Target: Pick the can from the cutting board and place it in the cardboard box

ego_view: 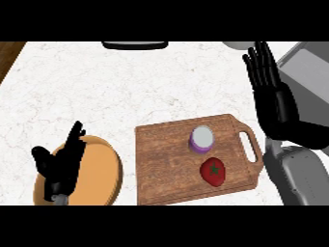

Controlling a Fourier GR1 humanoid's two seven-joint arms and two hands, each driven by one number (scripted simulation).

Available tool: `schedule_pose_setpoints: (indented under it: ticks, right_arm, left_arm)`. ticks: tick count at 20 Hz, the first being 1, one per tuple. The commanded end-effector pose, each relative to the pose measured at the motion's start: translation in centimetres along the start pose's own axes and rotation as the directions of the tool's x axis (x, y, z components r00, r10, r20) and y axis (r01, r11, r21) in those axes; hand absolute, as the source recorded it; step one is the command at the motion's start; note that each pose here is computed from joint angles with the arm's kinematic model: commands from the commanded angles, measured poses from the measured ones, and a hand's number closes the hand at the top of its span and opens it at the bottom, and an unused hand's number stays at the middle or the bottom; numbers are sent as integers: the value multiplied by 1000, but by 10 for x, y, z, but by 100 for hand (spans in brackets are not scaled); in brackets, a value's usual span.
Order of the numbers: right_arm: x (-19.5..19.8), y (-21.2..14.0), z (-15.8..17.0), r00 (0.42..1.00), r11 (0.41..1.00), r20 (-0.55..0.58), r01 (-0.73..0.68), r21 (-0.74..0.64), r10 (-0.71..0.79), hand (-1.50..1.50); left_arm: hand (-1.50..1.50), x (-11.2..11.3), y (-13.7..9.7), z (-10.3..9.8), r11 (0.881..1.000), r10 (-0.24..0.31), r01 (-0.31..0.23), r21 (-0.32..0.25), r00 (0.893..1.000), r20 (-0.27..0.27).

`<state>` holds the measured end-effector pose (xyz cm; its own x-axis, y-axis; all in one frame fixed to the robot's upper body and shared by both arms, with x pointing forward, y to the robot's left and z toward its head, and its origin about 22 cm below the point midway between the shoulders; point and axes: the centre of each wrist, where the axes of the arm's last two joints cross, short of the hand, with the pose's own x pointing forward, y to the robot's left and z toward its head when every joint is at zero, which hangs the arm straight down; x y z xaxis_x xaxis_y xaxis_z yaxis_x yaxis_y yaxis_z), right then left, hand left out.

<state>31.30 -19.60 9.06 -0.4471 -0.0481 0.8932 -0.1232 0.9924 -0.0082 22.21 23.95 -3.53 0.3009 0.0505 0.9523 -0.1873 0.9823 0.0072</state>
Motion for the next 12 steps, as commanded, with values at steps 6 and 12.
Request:
schedule_pose_setpoints:
  ticks: [6, 12]
  right_arm:
    - [1, -24, -20, 969, 872, -246, 102, 479, 22, -150]
    - [-18, -55, 2, 985, 955, 171, -62, 289, 12, -150]
  left_arm:
    - [0, 89, 45, -18, 993, -69, 90, -72, 966, 249]
    - [0, 99, 68, -9, 993, -35, 55, -109, 984, 176]
